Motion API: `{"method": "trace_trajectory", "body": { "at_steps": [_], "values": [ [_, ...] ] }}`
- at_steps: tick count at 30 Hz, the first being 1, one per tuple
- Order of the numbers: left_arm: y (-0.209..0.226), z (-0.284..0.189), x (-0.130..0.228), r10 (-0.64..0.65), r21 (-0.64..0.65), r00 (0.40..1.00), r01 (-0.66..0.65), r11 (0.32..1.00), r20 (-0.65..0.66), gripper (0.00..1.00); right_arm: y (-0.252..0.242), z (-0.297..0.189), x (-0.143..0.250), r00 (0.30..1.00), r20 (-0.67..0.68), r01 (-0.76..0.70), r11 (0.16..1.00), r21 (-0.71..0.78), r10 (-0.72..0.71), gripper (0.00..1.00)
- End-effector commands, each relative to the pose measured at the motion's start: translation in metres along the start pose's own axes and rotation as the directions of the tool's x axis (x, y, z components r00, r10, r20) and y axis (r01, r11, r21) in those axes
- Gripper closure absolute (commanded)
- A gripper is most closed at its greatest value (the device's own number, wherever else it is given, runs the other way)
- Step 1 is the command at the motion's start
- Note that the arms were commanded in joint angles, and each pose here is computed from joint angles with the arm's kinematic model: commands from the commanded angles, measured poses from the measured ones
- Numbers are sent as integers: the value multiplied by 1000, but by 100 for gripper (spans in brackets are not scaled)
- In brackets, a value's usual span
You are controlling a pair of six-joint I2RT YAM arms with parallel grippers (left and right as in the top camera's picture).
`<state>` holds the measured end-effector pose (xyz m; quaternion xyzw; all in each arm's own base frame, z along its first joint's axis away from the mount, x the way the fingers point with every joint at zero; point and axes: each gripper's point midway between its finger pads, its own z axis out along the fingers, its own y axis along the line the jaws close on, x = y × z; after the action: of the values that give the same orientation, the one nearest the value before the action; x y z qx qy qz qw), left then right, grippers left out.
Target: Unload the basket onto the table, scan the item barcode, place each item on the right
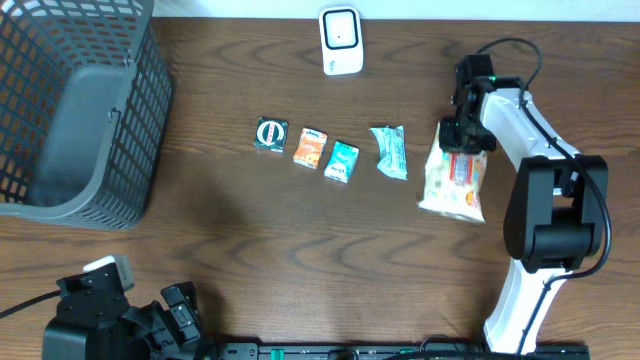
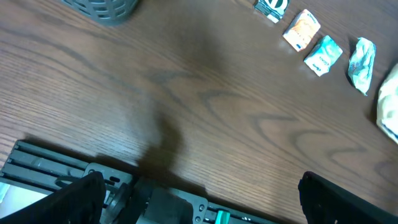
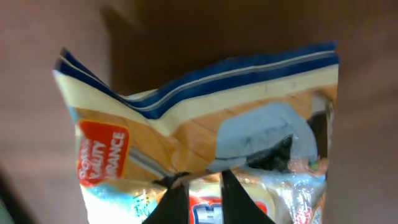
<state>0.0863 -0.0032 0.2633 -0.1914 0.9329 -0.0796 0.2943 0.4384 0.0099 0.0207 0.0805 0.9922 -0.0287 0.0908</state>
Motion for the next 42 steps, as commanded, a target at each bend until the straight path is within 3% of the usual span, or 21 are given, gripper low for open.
{"method": "trace_trajectory", "body": {
  "at_steps": [1,4,9,13,18,22,26,29,32,35,42],
  "values": [
    [1,0,-1,-12,-7,1000,12,1000,4,3,28,-1,-19,998,41,-46,987,-152,53,85],
    [1,0,-1,-12,-7,1000,12,1000,4,2,52,-40,-63,986,149,-24,958,-286,69,83],
    [1,0,-1,-12,-7,1000,12,1000,4,2,53,-108,-91,975,217,21,956,-294,46,81],
    [1,0,-1,-12,-7,1000,12,1000,4,2,47,-127,-64,991,124,76,962,-263,-45,86],
    [1,0,-1,-12,-7,1000,12,1000,4,2,23,-108,-9,991,-99,73,987,-144,-88,96],
    [1,0,-1,-12,-7,1000,12,1000,4,2,9,-77,23,972,-214,88,994,-64,-99,93],
    [1,0,-1,-12,-7,1000,12,1000,4,3,7,-34,50,959,-272,69,997,-46,-79,99],
    [1,0,-1,-12,-7,1000,12,1000,4,2,6,-9,64,958,-283,41,998,-37,-50,91],
    [1,0,-1,-12,-7,1000,12,1000,4,2,3,3,73,955,-291,44,999,-28,-50,92],
    [1,0,-1,-12,-7,1000,12,1000,4,2,-6,-8,73,952,-304,52,999,14,-45,99],
    [1,0,-1,-12,-7,1000,12,1000,4,2,-17,-81,47,953,-301,45,998,41,-31,93]
  ]
}}
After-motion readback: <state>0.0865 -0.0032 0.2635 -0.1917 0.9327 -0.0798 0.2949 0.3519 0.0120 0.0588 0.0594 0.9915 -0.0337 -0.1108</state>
